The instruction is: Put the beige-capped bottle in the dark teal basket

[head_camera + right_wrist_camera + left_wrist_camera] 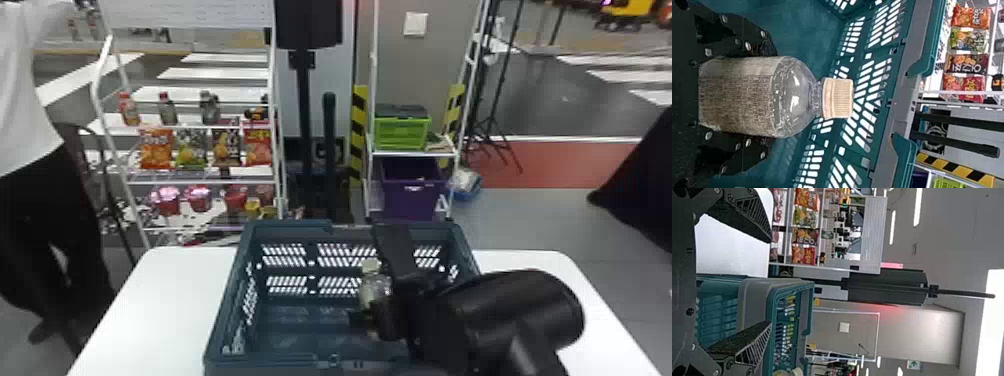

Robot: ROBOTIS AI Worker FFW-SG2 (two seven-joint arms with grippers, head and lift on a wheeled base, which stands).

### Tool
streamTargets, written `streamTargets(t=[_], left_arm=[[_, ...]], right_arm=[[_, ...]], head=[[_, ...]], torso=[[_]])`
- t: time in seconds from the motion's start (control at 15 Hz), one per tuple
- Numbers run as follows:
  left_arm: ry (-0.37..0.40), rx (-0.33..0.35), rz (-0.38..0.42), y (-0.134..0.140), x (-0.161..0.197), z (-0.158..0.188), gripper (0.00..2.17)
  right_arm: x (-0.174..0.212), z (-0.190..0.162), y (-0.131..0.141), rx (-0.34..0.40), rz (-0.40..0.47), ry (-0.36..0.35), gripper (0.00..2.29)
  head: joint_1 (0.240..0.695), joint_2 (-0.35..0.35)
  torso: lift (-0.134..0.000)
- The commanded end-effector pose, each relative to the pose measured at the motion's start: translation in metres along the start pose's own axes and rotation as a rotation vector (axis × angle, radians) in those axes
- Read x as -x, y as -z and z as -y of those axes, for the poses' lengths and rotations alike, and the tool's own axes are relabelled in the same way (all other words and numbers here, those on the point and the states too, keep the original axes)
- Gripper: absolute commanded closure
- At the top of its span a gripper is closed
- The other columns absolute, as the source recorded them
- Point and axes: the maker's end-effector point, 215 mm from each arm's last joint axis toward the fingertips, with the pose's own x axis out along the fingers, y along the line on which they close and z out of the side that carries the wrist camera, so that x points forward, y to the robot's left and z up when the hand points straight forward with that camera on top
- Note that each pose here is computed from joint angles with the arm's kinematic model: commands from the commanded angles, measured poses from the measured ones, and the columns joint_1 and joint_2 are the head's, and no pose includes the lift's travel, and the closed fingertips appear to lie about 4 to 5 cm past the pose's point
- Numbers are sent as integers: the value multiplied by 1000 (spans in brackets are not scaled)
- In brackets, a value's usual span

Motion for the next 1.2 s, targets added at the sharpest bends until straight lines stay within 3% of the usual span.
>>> streamTargets(t=[0.0,0.4,0.73,0.93,1.13], left_arm=[[-1,0,2,-1,-1,-1,154],[-3,-2,7,-3,-2,-3,154],[-4,-1,9,-5,-1,-3,154],[-4,0,9,-5,0,-3,154],[-3,0,10,-7,0,-3,154]], right_arm=[[0,-1,0,-1,1,-1,-2],[9,-2,-12,-1,43,10,49],[38,0,-40,-22,199,23,46],[57,16,-37,-39,312,50,46],[82,43,-12,-82,388,94,46]], head=[[499,0],[499,0],[499,0],[499,0],[499,0]], torso=[[0],[0],[0],[0],[0]])
